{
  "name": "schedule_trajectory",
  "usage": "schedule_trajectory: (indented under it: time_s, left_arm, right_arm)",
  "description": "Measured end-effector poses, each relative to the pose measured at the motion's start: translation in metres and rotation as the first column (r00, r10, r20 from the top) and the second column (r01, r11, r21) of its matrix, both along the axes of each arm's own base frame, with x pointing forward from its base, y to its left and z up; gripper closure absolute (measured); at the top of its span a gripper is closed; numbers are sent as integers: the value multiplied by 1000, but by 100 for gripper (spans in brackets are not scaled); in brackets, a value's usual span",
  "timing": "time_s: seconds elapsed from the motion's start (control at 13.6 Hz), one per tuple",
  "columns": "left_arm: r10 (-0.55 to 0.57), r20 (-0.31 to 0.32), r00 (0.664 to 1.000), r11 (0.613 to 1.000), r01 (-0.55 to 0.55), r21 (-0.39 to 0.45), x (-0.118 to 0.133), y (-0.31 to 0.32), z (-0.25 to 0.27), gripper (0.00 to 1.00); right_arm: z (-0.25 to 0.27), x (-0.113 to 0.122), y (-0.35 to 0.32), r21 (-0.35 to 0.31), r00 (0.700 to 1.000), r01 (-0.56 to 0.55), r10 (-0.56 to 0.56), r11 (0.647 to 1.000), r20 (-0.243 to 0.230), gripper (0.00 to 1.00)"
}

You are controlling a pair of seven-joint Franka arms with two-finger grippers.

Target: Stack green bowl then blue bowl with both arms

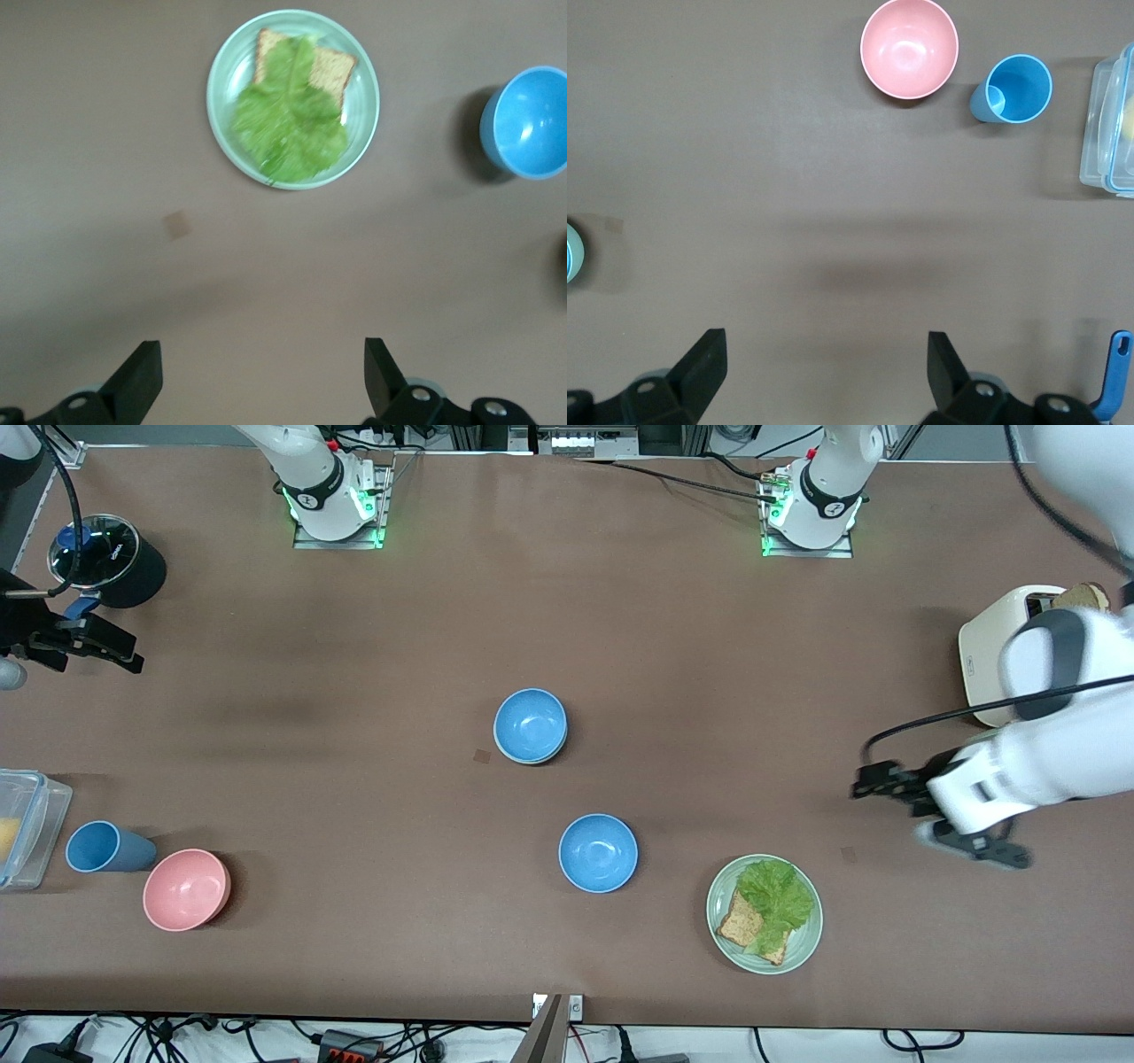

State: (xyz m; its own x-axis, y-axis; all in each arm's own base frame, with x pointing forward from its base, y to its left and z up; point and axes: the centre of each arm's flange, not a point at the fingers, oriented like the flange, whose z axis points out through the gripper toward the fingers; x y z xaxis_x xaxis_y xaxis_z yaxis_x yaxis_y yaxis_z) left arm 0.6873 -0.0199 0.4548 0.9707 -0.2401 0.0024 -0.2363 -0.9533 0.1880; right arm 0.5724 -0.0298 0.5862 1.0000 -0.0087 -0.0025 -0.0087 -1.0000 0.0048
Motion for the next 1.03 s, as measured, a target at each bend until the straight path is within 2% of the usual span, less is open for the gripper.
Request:
schedule_trajectory:
  time_s: [0.15, 0.37, 0.66, 0.81, 1.03]
  left_arm:
    - [12, 10, 1000, 999, -13, 32, -21, 24, 28, 0]
    - [23, 38, 999, 997, -25, 78, -66, 25, 70, 0]
    - [69, 39, 997, 990, -73, 119, -118, 29, 83, 0]
    - [64, 47, 997, 990, -69, 127, -130, 24, 90, 0]
    - [57, 51, 997, 990, -63, 128, -134, 13, 93, 0]
  right_arm:
    - [0, 0, 0, 0, 1000, 0, 0, 1000, -1, 0]
    - [-1, -1, 0, 0, 1000, 0, 0, 1000, -2, 0]
    - [-1, -1, 0, 0, 1000, 0, 0, 1000, -3, 0]
    - [-1, -1, 0, 0, 1000, 0, 0, 1000, -2, 0]
    - [-1, -1, 0, 0, 1000, 0, 0, 1000, -2, 0]
